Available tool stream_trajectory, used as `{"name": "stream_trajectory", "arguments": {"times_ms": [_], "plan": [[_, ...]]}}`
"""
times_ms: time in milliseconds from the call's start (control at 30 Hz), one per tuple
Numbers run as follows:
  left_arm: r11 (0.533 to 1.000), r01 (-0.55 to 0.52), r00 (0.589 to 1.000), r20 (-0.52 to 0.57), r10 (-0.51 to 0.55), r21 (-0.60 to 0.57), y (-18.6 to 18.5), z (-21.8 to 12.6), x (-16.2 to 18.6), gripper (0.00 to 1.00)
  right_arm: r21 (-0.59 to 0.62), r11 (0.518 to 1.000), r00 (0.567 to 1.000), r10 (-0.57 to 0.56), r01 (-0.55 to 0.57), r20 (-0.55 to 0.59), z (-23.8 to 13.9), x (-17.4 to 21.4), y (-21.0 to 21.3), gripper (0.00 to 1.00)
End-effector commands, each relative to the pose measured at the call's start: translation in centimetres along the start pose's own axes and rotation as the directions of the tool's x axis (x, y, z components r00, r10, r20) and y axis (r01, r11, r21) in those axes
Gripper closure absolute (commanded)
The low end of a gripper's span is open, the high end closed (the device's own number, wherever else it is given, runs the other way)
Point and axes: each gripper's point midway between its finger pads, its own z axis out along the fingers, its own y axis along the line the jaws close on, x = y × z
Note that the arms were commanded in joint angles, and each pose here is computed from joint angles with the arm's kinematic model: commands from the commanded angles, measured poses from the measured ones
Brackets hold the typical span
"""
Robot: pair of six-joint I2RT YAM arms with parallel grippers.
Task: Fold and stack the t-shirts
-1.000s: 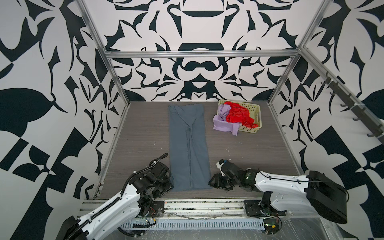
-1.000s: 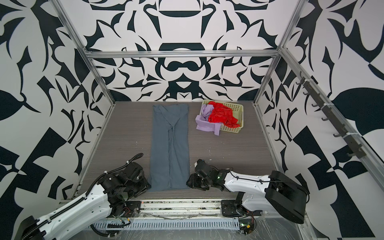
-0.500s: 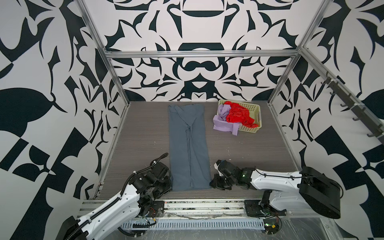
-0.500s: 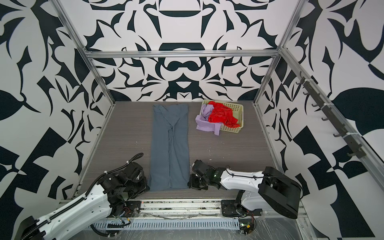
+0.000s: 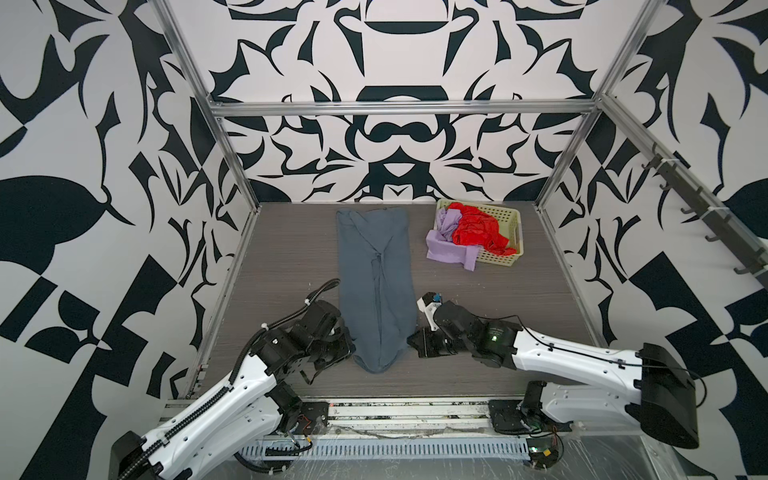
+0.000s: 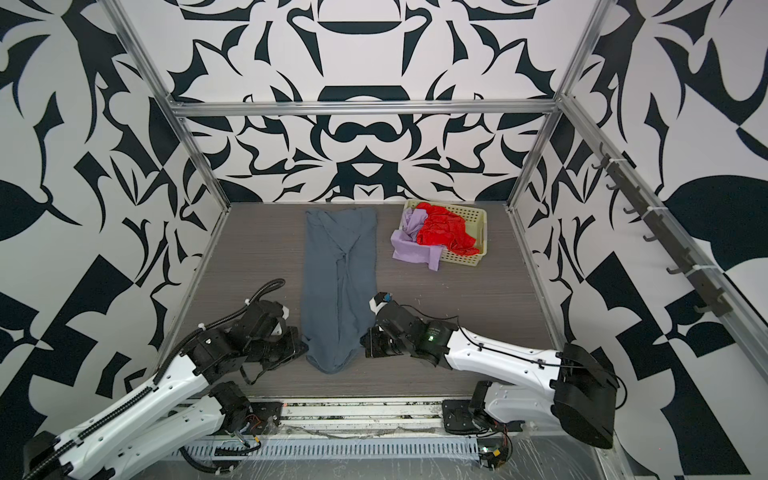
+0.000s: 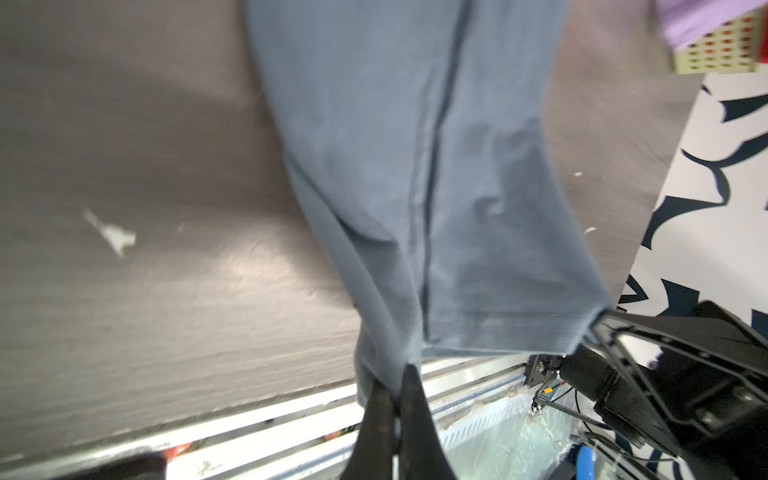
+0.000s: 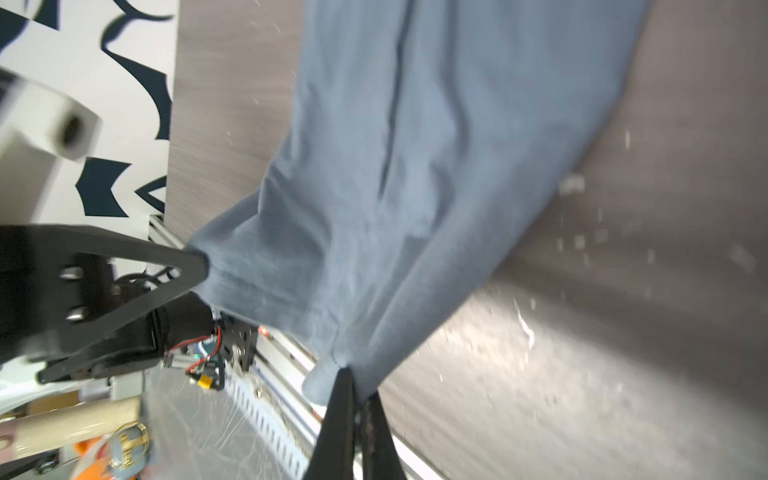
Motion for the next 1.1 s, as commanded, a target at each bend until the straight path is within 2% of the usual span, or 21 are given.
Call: {"name": "stream_trajectory", "arguments": {"times_ms": [0,133,300,400,500,800,900,1067], "plan": [[0.994,-0.106,0.989,0.106,0.108,-0.02,-2.4,-0.6,-4.0,1.0,0.032,0.994,0.989,-0.108,0.105,0.104,0.0,-4.2,1.6,1.0],[0.992,-0.122,0.976,0.176,0.127,-0.036,-4.0,0.2,-8.2,1.0,0.069,0.992,0.978,-0.113,0.103,0.175,0.5,-8.7,1.5,1.0],[0.998,-0.064,0.967,0.249,0.055,0.027,-4.6,0.6,-13.8,1.0,0.093,0.99,0.951,-0.131,0.109,0.279,0.8,-15.0,1.0,1.0],[0.999,-0.05,0.955,0.295,0.044,0.01,-4.2,0.4,-16.8,1.0,0.106,0.989,0.946,-0.13,0.103,0.297,1.9,-18.1,0.5,1.0],[0.999,-0.039,0.957,0.288,0.041,-0.011,-3.7,1.3,-19.1,1.0,0.146,0.987,0.948,-0.115,0.074,0.297,3.4,-20.4,-1.2,1.0],[0.997,0.036,0.971,0.239,-0.018,-0.069,0.0,5.3,-23.1,1.0,0.246,0.969,0.952,-0.085,0.01,0.293,6.5,-24.0,-5.5,1.0],[0.992,0.077,0.967,0.25,-0.05,-0.101,1.9,5.6,-24.0,1.0,0.277,0.961,0.953,-0.077,-0.007,0.293,7.0,-24.5,-6.8,1.0],[0.99,0.123,0.96,0.261,-0.099,-0.074,3.1,6.1,-25.5,1.0,0.295,0.955,0.955,-0.049,-0.041,0.291,7.6,-25.1,-8.5,1.0]]}}
